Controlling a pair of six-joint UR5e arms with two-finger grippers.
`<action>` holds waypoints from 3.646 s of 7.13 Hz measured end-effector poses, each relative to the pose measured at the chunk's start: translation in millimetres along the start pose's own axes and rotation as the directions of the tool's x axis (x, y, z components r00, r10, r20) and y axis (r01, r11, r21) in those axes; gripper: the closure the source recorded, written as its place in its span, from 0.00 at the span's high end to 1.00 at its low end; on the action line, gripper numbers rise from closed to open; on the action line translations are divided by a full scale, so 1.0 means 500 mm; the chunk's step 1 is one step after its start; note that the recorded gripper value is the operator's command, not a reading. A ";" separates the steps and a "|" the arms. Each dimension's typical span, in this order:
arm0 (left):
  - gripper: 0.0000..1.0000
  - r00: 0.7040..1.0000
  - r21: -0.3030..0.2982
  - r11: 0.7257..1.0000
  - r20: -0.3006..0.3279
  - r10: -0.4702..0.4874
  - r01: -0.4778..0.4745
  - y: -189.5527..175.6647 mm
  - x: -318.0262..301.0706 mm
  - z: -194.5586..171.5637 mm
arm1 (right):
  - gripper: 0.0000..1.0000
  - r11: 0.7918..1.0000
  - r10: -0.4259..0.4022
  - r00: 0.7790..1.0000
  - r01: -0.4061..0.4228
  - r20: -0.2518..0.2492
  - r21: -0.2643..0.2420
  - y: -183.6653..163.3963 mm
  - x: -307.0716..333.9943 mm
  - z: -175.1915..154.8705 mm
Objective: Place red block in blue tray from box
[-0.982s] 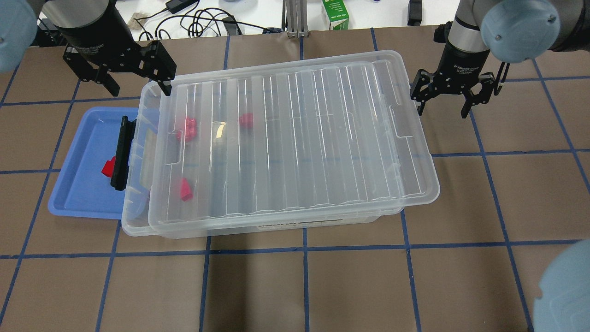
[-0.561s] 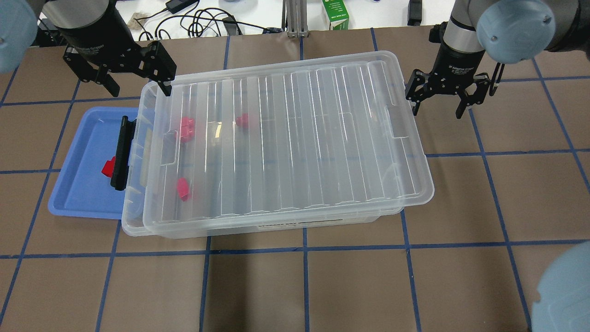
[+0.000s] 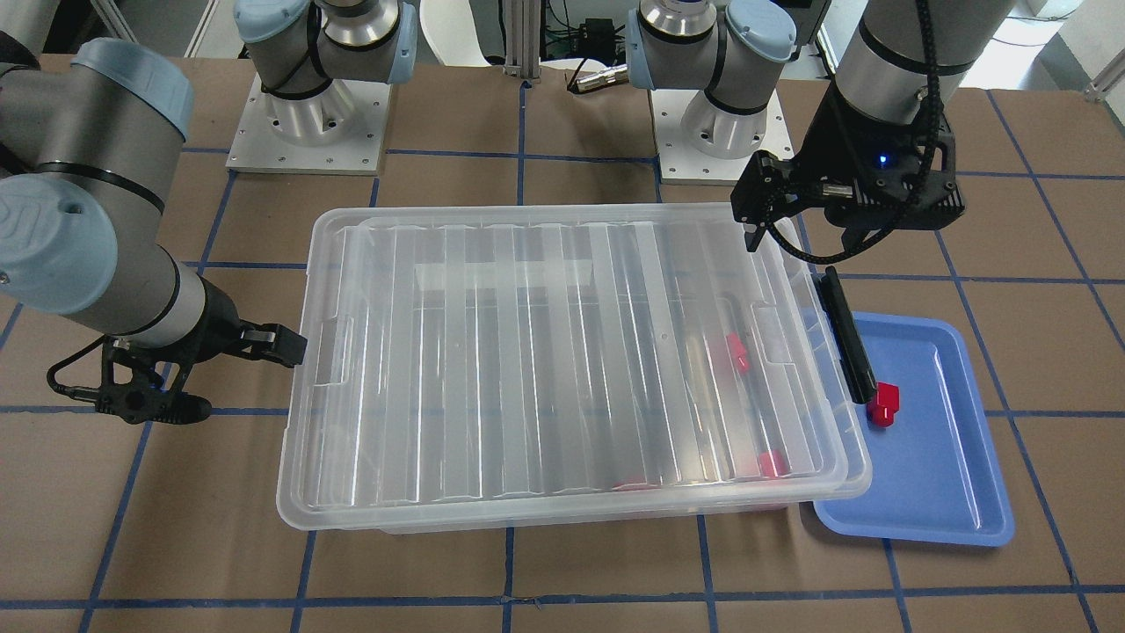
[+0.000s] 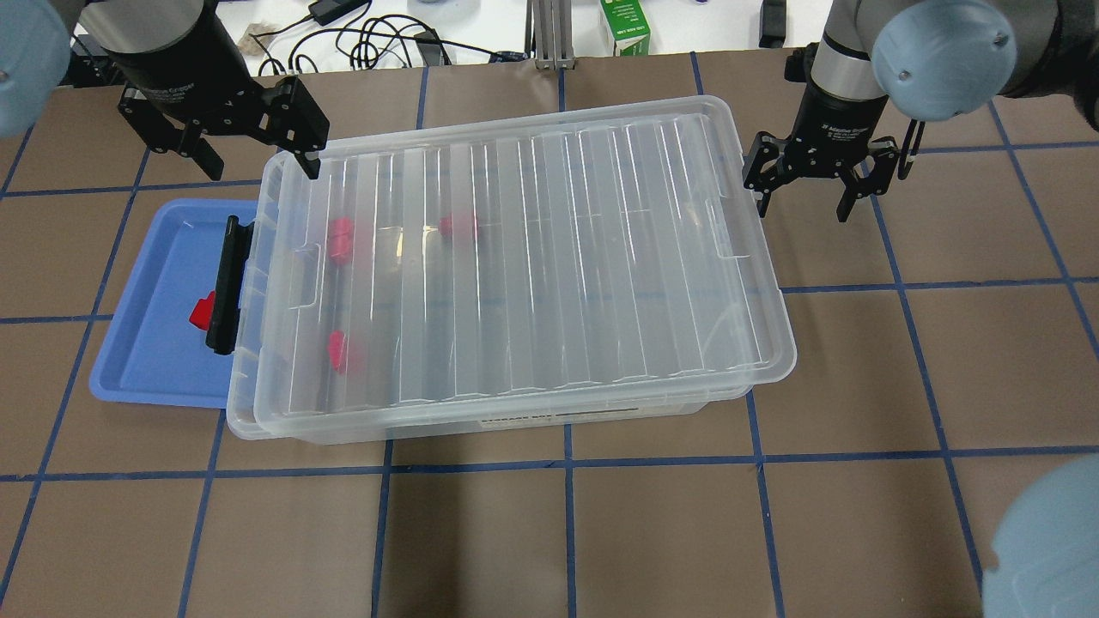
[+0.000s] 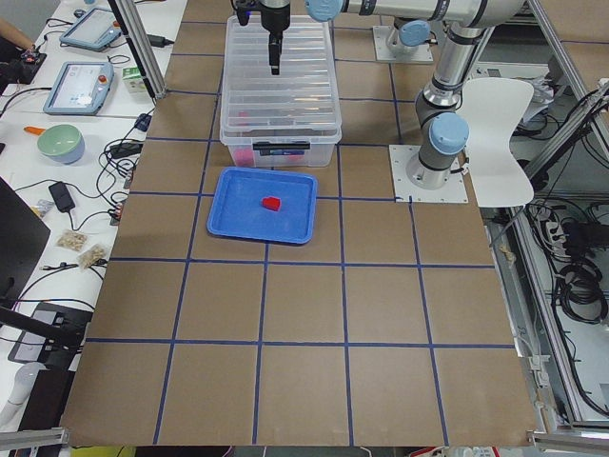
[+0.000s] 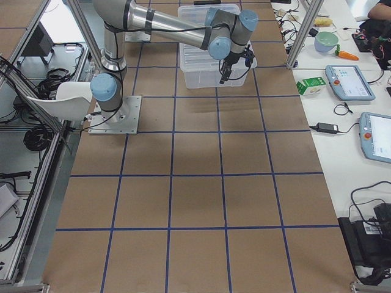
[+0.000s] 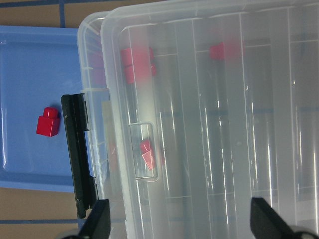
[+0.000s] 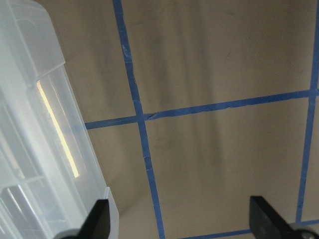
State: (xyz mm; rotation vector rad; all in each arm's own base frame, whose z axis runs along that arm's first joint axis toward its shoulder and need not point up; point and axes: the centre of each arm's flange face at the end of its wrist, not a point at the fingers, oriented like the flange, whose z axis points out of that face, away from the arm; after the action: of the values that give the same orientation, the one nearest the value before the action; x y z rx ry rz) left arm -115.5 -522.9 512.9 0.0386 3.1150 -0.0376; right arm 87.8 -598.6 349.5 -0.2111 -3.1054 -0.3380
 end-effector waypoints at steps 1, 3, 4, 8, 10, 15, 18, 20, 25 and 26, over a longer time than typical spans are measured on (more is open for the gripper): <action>1.00 1.000 0.000 1.000 0.000 0.000 0.000 0.000 0.000 0.000 | 1.00 1.000 0.000 1.000 0.000 0.000 0.011 -0.001 0.000 -0.010; 1.00 1.000 0.000 1.000 0.000 0.000 0.000 0.000 0.000 0.000 | 1.00 0.997 -0.001 1.000 0.001 -0.007 0.076 -0.002 0.003 -0.077; 1.00 1.000 0.001 1.000 0.000 0.000 0.000 0.000 0.000 -0.001 | 1.00 0.994 -0.001 1.000 0.002 -0.004 0.113 0.014 0.005 -0.133; 1.00 1.000 0.001 1.000 0.000 -0.001 0.001 0.000 -0.001 -0.001 | 1.00 0.990 -0.044 0.999 0.044 -0.007 0.132 0.176 -0.033 -0.267; 1.00 1.000 0.000 1.000 0.000 0.000 0.000 0.000 0.000 0.000 | 1.00 0.991 -0.069 0.998 0.070 -0.014 0.117 0.192 -0.059 -0.261; 1.00 1.000 -0.003 1.000 0.008 0.003 -0.003 0.000 0.001 0.003 | 1.00 0.995 -0.067 0.998 0.068 -0.022 0.070 0.208 -0.050 -0.223; 1.00 0.999 -0.015 1.000 0.033 0.004 -0.003 -0.014 -0.003 0.023 | 1.00 0.994 -0.067 0.998 0.068 -0.014 0.086 0.251 -0.045 -0.230; 1.00 0.999 -0.006 1.000 0.035 0.002 -0.001 -0.019 -0.004 0.025 | 1.00 0.993 -0.062 0.998 0.063 -0.012 0.104 0.260 -0.041 -0.240; 1.00 0.999 -0.006 1.000 0.034 -0.004 0.004 -0.021 -0.003 0.027 | 1.00 0.992 -0.058 0.998 0.061 -0.023 0.113 0.263 -0.038 -0.245; 1.00 0.999 -0.005 1.000 0.033 -0.004 0.004 -0.021 -0.002 0.026 | 1.00 0.992 -0.059 0.998 0.061 -0.025 0.115 0.266 -0.038 -0.247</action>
State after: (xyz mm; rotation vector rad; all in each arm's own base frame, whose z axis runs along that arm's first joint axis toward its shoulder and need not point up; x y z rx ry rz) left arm -114.4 -533.7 500.1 0.0315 3.0824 -0.0298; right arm 124.1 -499.0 497.9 -0.1121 -3.1020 -0.1594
